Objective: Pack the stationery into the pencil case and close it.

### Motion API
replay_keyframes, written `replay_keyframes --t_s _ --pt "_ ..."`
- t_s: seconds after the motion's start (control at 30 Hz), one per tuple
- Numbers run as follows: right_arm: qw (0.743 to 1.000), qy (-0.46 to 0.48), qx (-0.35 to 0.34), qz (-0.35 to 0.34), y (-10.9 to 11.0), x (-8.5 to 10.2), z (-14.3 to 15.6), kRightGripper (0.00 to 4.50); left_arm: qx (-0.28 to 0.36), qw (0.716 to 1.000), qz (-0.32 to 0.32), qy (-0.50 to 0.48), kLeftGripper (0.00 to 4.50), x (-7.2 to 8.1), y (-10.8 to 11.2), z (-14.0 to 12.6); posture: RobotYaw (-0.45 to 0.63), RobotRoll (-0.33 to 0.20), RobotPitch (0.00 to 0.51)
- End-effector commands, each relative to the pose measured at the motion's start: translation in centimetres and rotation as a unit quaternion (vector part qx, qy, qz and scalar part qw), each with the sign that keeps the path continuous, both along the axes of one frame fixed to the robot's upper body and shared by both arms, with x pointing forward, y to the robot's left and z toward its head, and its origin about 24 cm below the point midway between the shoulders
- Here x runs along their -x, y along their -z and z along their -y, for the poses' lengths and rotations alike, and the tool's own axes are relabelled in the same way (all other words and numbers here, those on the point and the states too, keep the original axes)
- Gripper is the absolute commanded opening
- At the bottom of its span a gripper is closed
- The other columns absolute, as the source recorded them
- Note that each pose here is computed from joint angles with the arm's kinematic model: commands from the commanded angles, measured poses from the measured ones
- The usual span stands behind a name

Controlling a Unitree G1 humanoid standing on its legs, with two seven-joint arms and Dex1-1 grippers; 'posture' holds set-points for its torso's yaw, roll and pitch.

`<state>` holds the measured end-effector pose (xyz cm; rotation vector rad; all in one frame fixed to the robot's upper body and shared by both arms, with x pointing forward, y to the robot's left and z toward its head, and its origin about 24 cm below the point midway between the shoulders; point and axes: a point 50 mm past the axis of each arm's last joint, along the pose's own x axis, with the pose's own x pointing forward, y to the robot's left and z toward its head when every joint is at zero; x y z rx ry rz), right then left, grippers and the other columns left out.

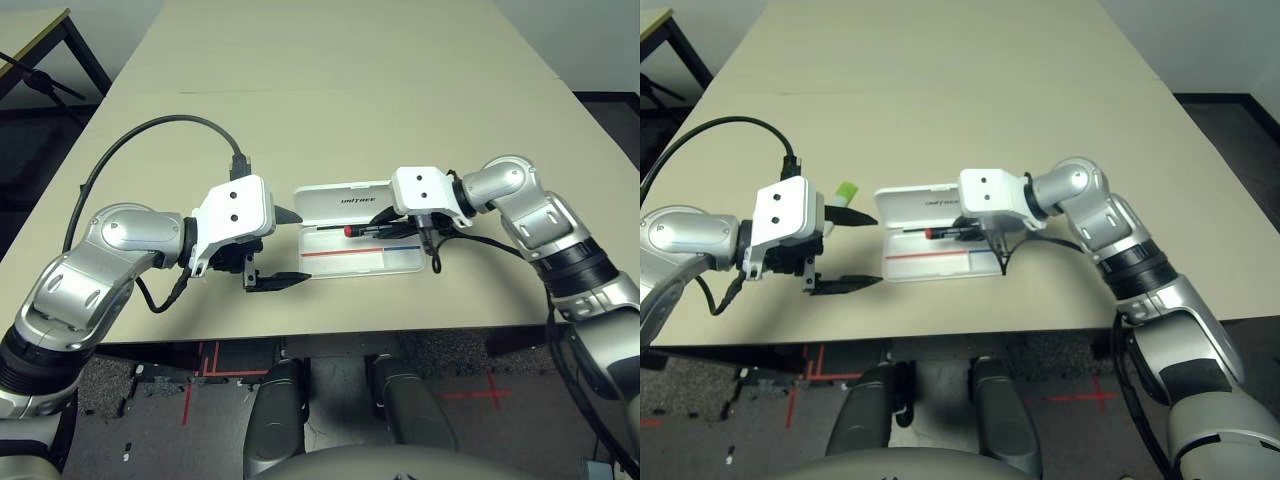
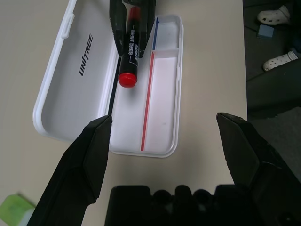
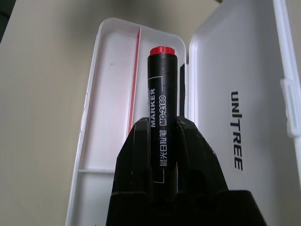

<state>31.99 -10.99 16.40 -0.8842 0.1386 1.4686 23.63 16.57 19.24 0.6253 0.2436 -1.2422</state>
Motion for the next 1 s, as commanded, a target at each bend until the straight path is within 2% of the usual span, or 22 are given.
replay_keyframes --t_s 0.03,0.27,0.47,0.63,0.87,1.0 --pt "1.0 -0.003 0.008 -0.001 0.7 0.0 -0.5 0.52 -0.01 1.0 0.008 0.005 4.5 0.3 -0.1 0.2 0.04 0.0 0.162" --pt "1.0 -0.004 0.008 0.003 0.9 0.0 -0.7 0.52 -0.01 1.0 0.01 0.004 4.5 0.3 -0.4 0.4 0.04 0.0 0.162" --pt "1.0 0.0 -0.003 0.006 0.6 -0.1 -0.3 2.63 -0.011 1.0 0.008 0.003 4.5 0.3 -0.4 0.2 0.04 0.0 0.162" --pt "0.999 -0.004 -0.026 -0.034 0.4 0.6 1.2 4.46 -0.011 1.0 0.006 0.003 4.5 0.3 -0.4 0.2 0.04 0.0 0.163" --pt "0.988 0.011 -0.052 -0.148 -0.5 3.0 5.8 4.46 -0.009 1.0 0.001 0.0 4.5 0.3 -0.3 0.1 0.03 0.0 0.167" --pt "0.981 0.032 -0.077 -0.174 -0.8 4.6 7.8 4.46 -0.008 1.0 -0.004 -0.006 4.5 0.3 -0.1 -0.1 0.03 0.0 0.168"
